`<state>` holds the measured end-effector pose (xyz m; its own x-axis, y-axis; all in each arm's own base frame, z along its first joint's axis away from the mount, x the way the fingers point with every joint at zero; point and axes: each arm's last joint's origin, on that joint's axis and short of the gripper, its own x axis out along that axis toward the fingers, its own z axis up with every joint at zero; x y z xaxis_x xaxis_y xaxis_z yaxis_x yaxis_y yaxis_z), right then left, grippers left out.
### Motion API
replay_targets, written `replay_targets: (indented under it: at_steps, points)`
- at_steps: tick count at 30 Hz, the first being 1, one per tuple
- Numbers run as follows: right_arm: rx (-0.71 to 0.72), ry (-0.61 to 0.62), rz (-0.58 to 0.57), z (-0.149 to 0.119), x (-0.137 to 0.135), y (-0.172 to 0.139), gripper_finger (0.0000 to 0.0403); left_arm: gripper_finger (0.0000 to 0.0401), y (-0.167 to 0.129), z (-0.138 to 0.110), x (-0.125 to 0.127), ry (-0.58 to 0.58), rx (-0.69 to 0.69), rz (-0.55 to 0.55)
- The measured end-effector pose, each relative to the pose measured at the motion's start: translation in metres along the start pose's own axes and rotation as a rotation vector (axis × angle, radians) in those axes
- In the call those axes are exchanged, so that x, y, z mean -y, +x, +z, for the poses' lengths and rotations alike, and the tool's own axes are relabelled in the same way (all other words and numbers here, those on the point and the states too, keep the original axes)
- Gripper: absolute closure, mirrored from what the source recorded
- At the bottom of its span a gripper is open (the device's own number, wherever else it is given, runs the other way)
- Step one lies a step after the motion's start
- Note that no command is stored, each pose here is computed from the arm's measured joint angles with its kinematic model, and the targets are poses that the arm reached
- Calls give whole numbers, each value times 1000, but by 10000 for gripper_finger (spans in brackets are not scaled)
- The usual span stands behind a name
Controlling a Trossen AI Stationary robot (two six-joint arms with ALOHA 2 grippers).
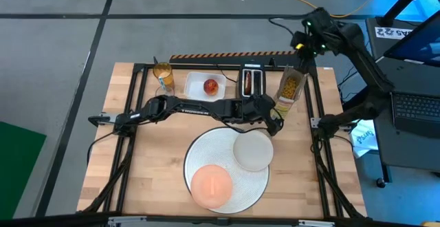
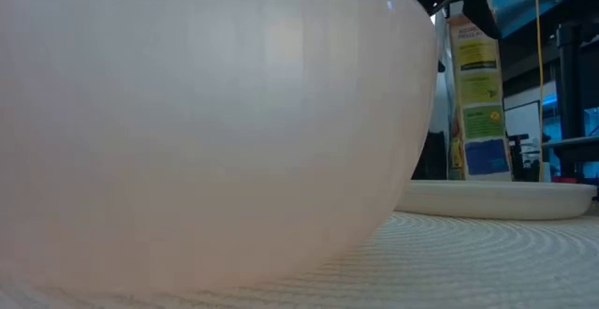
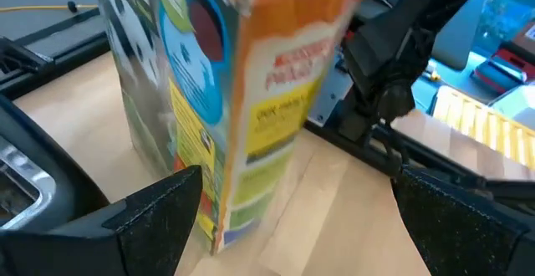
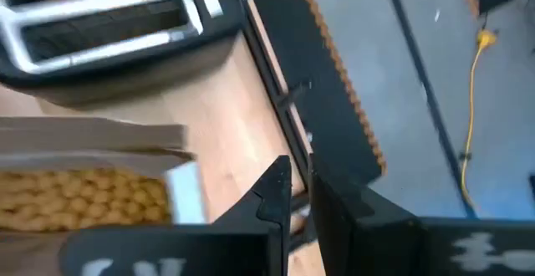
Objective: Arrange a breakfast setting
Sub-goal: Pour the cereal from the cereal box into the pink bowl
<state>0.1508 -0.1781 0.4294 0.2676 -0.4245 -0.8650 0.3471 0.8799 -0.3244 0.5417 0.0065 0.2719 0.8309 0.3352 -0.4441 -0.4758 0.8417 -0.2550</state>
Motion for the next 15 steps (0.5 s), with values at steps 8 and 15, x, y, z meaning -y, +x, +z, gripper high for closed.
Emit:
replay_targets:
  at_steps: [8, 15]
  points:
    - [-128, 58, 90, -14, 31, 34, 366, 20, 6, 9, -16, -17, 26, 30]
    - [-164, 78, 198, -18, 27, 37, 366, 20, 10, 16, -30, -2, 49, 92]
